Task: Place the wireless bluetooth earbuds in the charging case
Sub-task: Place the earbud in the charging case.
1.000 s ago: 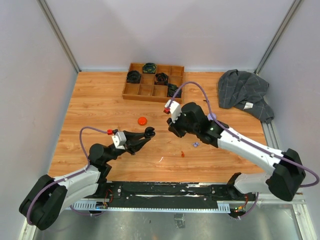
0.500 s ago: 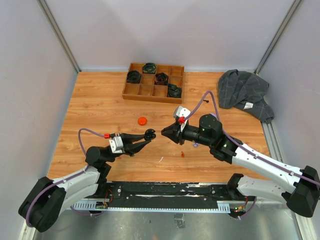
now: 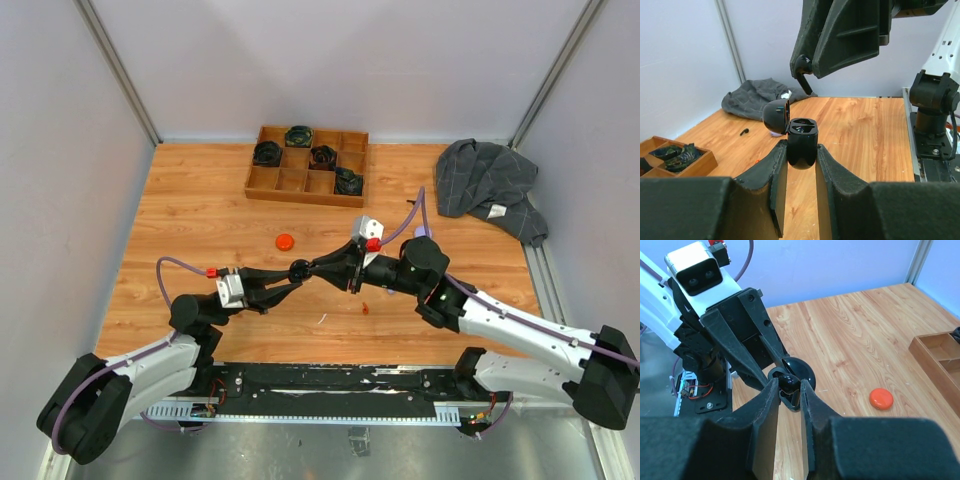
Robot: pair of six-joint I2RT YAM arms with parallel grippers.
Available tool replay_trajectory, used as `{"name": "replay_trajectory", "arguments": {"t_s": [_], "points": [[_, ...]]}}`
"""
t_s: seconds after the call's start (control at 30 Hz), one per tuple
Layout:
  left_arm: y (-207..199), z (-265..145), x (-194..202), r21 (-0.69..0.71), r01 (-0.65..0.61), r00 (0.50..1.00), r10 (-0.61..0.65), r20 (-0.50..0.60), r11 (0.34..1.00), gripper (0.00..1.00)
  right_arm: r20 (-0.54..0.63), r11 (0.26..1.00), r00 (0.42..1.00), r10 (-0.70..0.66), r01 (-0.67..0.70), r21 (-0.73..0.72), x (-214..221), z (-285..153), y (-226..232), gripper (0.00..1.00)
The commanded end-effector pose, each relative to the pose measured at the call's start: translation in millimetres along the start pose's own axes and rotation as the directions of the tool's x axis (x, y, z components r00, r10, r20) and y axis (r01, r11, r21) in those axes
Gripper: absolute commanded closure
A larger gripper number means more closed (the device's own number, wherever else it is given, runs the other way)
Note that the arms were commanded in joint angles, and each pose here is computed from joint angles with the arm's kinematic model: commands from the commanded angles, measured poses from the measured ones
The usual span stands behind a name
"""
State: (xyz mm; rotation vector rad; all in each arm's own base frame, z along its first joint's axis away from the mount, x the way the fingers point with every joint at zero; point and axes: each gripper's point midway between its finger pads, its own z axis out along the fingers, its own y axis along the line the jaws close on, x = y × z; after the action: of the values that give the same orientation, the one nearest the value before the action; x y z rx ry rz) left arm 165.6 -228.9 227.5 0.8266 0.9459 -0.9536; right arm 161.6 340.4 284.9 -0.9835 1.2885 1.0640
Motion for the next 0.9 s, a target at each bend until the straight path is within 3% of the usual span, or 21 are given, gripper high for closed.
{"name": "replay_trajectory", "arguments": {"t_s": [0.0, 0.87], "points": [[-8.8, -9.4, 4.5, 0.011, 0.002, 1.0, -0.002, 0.005, 1.0, 0.99, 0.081, 0.997, 0.997, 0.019, -0.013, -0.074, -12.9, 8.8, 18.9, 0.86], [-8.6, -11.8, -7.0, -0.013, 0.011, 0.998, -0.01, 0.058, 1.0, 0.99, 0.115, 0.991, 0.988, 0.104, -0.094, -0.092, 8.5, 21.0, 21.5, 0.87]]}}
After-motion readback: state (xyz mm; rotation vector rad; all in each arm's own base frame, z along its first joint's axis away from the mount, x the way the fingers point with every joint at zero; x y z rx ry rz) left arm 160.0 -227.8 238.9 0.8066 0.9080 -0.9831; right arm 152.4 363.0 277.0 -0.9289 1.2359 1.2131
